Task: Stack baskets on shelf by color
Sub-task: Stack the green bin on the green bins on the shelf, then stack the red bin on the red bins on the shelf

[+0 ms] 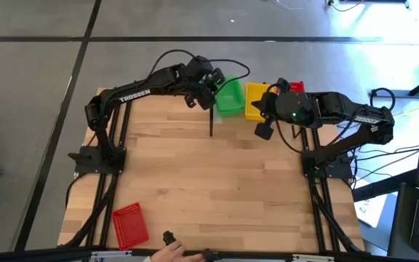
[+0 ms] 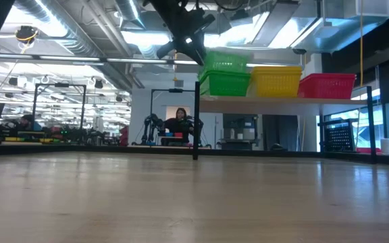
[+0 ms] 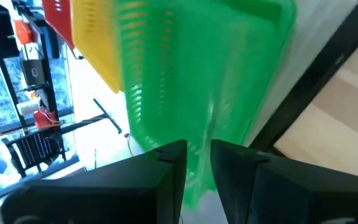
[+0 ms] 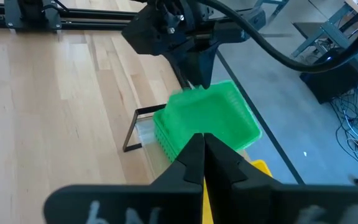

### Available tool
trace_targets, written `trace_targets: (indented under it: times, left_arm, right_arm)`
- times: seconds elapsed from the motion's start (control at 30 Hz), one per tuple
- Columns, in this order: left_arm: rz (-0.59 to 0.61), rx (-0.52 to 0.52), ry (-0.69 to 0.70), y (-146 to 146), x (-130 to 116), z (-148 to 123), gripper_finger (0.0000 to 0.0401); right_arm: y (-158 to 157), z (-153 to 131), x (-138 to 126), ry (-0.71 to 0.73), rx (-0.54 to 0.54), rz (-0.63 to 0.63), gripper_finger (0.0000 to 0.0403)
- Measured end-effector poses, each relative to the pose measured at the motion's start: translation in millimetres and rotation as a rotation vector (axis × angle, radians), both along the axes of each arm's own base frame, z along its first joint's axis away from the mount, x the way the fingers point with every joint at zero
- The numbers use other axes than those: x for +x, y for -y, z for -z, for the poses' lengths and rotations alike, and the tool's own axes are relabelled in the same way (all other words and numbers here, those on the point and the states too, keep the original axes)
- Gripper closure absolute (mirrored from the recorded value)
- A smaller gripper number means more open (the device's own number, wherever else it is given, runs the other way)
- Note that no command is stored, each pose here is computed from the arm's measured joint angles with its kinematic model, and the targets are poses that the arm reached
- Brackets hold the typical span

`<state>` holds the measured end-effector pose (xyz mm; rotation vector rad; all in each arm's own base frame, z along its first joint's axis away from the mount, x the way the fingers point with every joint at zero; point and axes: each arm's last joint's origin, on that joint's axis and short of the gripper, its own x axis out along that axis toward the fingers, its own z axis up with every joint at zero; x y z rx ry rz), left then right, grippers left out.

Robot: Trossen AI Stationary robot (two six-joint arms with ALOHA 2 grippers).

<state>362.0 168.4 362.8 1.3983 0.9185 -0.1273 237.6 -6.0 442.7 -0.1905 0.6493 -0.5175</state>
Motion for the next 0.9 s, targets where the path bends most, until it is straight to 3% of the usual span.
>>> trace_targets:
  times: [0.23,0.43,0.63,0.9]
  left_arm:
    - [-0.014,0.033,0.015,-2,1,-2,0.0334]
    - [-0.080,-0.031,0.098,-1,1,-7,0.0335]
    - [-0.331,-0.335,0.278,10,-2,-12,0.0335]
    - [-0.683,-0.683,0.315,38,-30,-19,0.0335]
  right_arm:
    - [0,0,0,0.000,0.000,0.000,0.0402]
    - [0,0,0,-0.001,-0.001,0.000,0.0402]
    - [0,0,0,-0.001,-0.001,0.000,0.0402]
    - [0,-3,-6,0.002,-0.014,-0.013,0.0402]
